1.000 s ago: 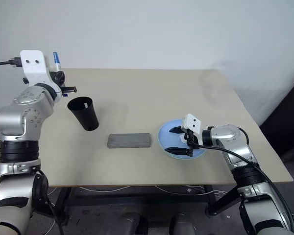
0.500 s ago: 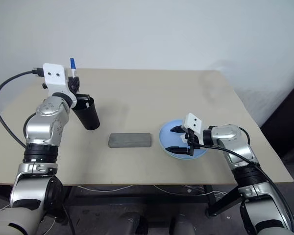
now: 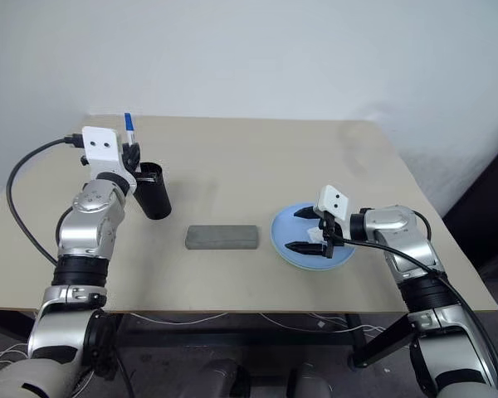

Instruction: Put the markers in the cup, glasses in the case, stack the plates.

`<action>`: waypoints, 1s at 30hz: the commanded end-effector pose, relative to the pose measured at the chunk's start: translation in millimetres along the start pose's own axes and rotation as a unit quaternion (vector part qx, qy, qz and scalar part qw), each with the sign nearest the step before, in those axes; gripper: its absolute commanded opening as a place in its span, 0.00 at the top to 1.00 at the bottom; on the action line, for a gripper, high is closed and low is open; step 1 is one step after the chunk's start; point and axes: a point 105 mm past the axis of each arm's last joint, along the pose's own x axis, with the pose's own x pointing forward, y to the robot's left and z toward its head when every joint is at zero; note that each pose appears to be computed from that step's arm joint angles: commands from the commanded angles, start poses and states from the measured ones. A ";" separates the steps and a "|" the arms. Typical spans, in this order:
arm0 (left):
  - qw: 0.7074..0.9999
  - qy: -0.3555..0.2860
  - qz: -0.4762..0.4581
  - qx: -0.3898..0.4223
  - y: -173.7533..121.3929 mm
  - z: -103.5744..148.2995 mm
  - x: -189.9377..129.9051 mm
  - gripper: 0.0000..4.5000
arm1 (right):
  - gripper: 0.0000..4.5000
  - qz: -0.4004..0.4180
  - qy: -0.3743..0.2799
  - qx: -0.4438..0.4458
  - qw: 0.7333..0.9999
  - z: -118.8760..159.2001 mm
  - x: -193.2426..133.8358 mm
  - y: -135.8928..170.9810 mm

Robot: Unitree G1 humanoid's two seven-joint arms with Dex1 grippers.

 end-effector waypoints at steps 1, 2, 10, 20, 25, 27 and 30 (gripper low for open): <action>0.999 -0.050 0.003 0.010 1.2 22.3 0.1 0.98 | 0.00 -0.018 -0.018 -0.023 0.999 15.4 -7.9 -8.4; 0.998 -0.054 0.002 0.012 0.7 22.6 0.0 0.98 | 0.00 -0.018 -0.018 -0.024 0.999 15.4 -7.9 -8.4; 0.997 -0.072 0.008 0.027 0.9 17.9 0.1 0.41 | 0.00 -0.020 -0.020 -0.022 0.999 15.6 -7.2 -7.8; 0.996 -0.085 -0.004 0.021 7.8 23.9 -2.4 0.02 | 0.00 -0.021 -0.026 -0.020 0.999 18.3 -4.9 -8.6; 0.989 -0.049 -0.135 -0.041 6.9 26.9 -24.3 0.02 | 0.00 -0.028 -0.026 -0.019 0.999 16.7 -9.9 -12.0; 0.977 -0.032 -0.203 -0.062 8.3 27.1 -43.0 0.02 | 0.00 -0.036 -0.026 -0.012 0.999 11.5 -14.4 -15.8; 0.970 -0.013 -0.234 -0.061 20.8 26.2 -58.8 0.02 | 0.00 -0.042 -0.027 -0.011 0.999 9.7 -16.8 -19.0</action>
